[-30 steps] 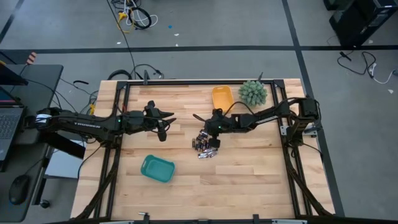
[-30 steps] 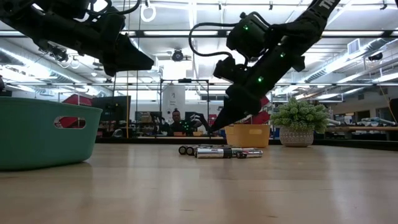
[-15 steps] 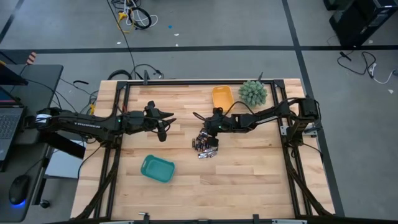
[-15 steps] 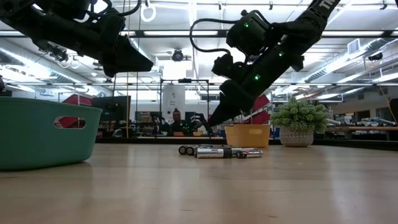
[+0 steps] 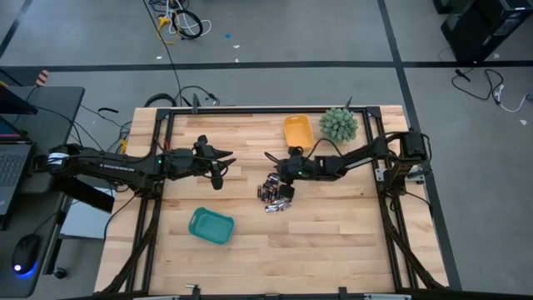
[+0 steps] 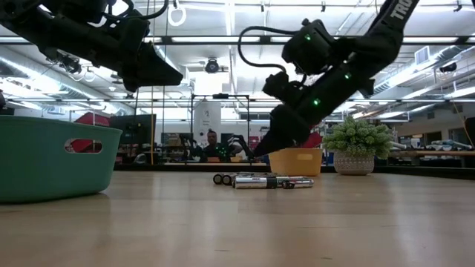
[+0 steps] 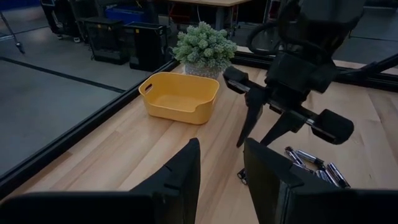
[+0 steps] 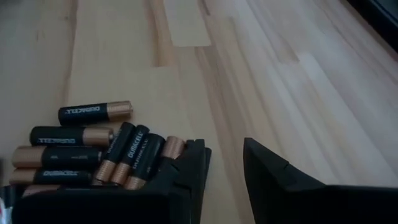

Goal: Sort batteries
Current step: Put the black battery into the yellow bin

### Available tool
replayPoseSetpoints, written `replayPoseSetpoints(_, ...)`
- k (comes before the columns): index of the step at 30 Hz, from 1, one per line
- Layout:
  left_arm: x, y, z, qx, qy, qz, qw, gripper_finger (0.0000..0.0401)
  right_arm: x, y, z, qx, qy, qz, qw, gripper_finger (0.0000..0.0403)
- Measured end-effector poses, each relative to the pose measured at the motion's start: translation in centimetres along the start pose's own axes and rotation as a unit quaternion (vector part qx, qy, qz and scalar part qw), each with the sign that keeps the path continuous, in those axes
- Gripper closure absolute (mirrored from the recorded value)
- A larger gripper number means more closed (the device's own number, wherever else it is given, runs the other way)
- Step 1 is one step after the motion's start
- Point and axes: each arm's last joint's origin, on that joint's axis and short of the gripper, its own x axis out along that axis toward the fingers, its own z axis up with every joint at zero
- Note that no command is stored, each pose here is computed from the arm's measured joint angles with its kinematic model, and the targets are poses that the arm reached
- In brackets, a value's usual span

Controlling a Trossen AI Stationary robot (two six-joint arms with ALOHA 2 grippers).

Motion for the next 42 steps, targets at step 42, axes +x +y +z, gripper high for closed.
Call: replayPoseSetpoints(42,0.0,0.0,0.0,0.0,0.0,0.0,1.0,0.0282,-0.3,0.5,-1.6,0.01,0.015,0.003,1.0,0.0277)
